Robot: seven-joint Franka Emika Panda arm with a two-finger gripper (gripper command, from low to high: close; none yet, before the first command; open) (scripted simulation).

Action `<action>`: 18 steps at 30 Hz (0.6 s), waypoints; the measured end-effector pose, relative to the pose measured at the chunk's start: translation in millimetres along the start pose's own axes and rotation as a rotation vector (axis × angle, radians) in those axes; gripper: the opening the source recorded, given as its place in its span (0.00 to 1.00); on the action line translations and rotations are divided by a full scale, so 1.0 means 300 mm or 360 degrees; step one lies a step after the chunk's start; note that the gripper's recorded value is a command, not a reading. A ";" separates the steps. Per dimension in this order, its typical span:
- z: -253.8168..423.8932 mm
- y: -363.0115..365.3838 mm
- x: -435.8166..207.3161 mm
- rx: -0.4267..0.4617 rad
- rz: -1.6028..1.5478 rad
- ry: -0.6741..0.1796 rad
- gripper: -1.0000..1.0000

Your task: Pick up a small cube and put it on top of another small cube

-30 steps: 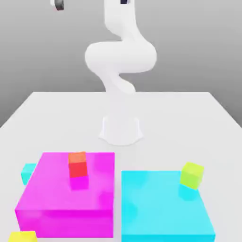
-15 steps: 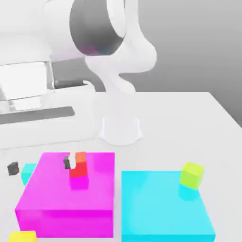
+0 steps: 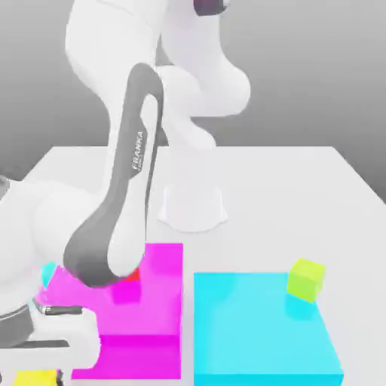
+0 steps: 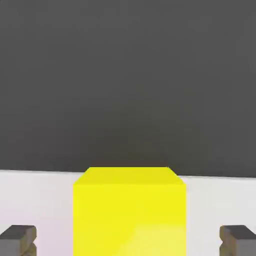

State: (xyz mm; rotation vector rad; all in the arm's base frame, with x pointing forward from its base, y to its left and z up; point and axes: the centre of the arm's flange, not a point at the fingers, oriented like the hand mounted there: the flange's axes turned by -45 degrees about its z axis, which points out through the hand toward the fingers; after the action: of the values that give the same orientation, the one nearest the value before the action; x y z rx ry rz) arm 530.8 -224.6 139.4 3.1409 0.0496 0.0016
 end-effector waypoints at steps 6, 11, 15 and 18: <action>0.000 0.000 -0.001 0.0002 0.0000 -0.0002 0.00; -0.180 0.068 -0.016 -0.0015 -0.0029 -0.0024 0.00; -0.222 0.263 -0.134 -0.0060 -0.0175 -0.0095 0.00; -0.275 0.344 -0.285 -0.0064 -0.0325 -0.0129 0.00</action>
State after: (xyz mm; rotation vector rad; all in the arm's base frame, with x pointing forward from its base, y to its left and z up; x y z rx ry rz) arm 448.4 -330.4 221.7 3.0755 0.3649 -0.1231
